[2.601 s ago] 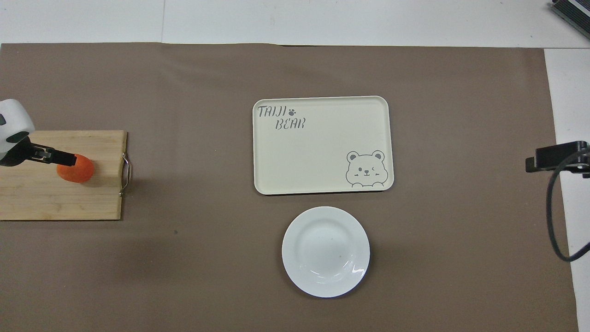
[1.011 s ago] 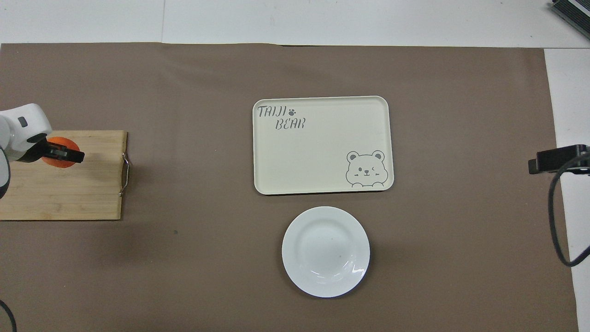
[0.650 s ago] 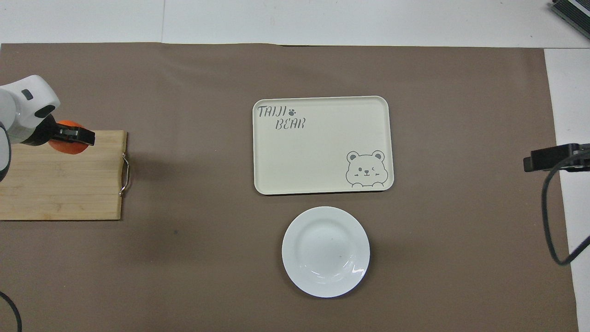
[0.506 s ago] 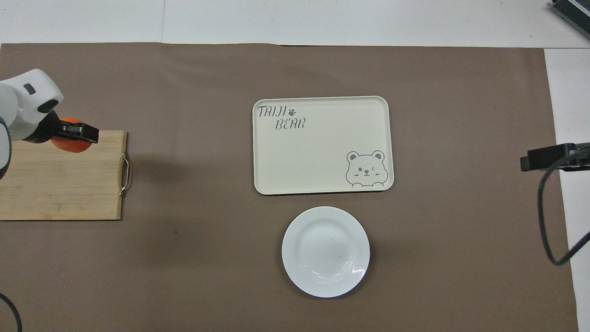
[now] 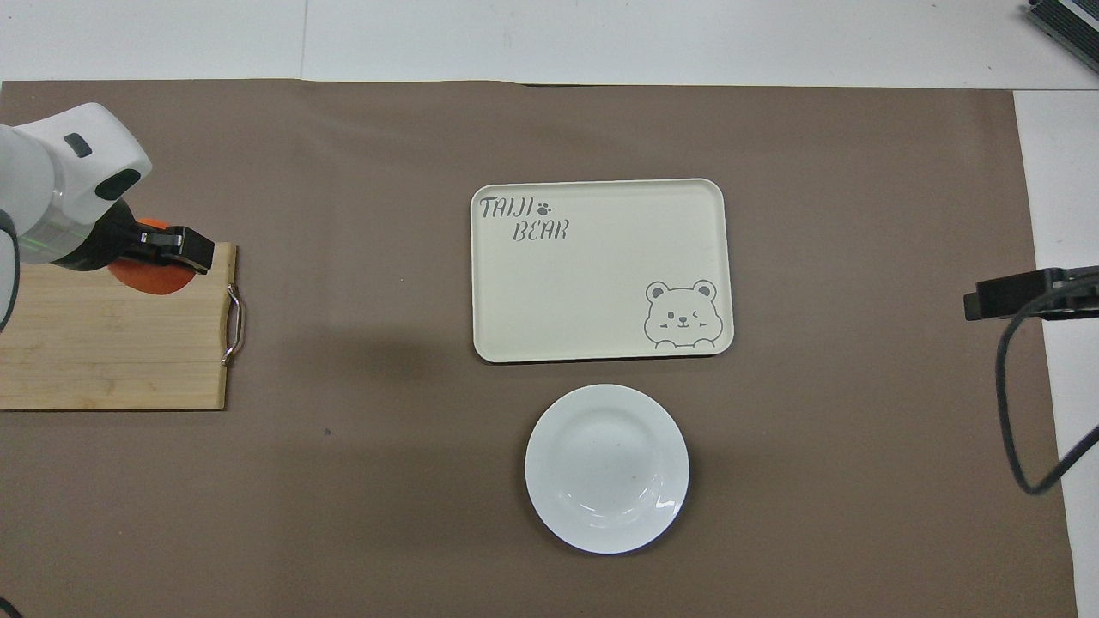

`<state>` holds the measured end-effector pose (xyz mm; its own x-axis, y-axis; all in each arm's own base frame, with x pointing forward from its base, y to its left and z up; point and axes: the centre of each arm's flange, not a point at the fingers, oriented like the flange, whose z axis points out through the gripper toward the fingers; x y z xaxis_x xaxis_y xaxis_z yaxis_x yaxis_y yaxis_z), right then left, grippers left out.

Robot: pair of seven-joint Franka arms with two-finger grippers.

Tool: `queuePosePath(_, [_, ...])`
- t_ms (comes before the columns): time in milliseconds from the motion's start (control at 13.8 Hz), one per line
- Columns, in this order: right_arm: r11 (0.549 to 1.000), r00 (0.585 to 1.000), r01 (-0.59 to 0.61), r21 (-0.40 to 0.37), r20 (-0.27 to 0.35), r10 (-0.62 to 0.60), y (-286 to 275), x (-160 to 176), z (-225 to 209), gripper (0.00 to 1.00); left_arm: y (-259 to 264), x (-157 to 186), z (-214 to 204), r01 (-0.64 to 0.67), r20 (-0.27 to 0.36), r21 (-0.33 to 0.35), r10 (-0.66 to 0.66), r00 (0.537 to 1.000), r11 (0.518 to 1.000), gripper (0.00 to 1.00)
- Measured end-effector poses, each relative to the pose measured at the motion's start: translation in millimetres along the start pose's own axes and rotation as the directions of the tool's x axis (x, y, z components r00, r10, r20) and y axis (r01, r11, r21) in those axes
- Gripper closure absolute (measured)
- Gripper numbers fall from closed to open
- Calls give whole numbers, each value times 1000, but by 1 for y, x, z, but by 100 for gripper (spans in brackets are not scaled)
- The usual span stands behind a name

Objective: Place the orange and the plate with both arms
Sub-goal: 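Lift the orange with the left gripper and carry it toward the plate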

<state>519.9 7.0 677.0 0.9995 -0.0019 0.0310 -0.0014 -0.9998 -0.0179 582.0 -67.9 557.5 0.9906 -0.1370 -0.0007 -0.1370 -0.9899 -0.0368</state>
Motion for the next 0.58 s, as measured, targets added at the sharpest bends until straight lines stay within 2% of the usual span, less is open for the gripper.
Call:
queuePosePath(217, [1000, 1000, 1, 0, 3, -1, 0, 0, 2, 0, 9, -15, -26, -11, 0, 2, 11, 1000, 1000, 25])
queuePosePath(578, [1000, 1000, 17, 0, 6, -17, -9, 0, 3, 0, 56, -21, -24, -7, 18, -10, 7, 1000, 1000, 25])
